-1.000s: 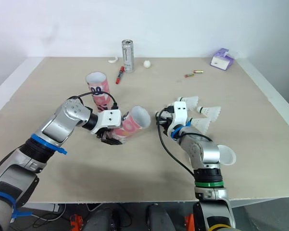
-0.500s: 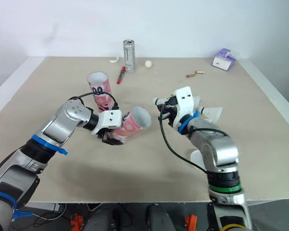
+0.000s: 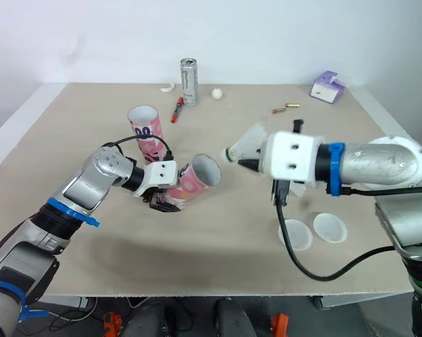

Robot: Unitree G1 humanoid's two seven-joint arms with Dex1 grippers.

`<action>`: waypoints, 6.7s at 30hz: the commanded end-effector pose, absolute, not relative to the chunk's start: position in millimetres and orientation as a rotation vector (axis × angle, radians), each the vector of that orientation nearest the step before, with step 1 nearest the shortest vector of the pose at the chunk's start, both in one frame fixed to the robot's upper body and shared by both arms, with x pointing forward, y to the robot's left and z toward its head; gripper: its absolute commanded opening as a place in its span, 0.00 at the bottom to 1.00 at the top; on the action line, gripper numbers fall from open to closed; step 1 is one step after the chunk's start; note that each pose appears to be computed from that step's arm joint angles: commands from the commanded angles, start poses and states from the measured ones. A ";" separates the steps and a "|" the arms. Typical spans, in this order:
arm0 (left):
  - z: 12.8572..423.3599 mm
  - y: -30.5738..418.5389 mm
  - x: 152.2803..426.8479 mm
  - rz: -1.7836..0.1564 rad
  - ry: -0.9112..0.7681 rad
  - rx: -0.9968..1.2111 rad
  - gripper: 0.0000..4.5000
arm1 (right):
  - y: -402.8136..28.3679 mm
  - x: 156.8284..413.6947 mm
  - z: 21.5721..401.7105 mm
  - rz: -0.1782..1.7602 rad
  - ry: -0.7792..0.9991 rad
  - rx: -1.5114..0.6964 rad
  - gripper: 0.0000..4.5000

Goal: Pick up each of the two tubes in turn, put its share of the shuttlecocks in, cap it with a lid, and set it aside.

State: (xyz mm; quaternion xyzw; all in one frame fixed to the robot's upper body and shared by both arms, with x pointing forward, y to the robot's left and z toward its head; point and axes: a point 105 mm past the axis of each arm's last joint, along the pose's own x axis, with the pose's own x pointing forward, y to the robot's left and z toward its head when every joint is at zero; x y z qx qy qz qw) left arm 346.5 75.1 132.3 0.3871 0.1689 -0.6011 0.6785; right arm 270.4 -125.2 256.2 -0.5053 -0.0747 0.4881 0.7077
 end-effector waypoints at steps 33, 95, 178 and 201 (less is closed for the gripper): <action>137.3 32.9 326.7 -1.499 0.178 0.554 0.78 | -208.2 247.0 206.8 0.947 0.273 -0.567 0.99; 98.0 16.6 321.7 -1.484 -0.024 0.428 0.78 | -196.7 258.3 217.8 1.023 0.297 -0.580 0.99; 107.8 51.9 318.2 -1.527 0.379 0.787 0.78 | -239.3 344.3 168.4 0.442 0.247 0.019 0.01; 121.4 51.2 344.8 -1.445 0.402 0.807 0.78 | -131.4 266.7 267.9 1.142 -0.209 -1.225 0.01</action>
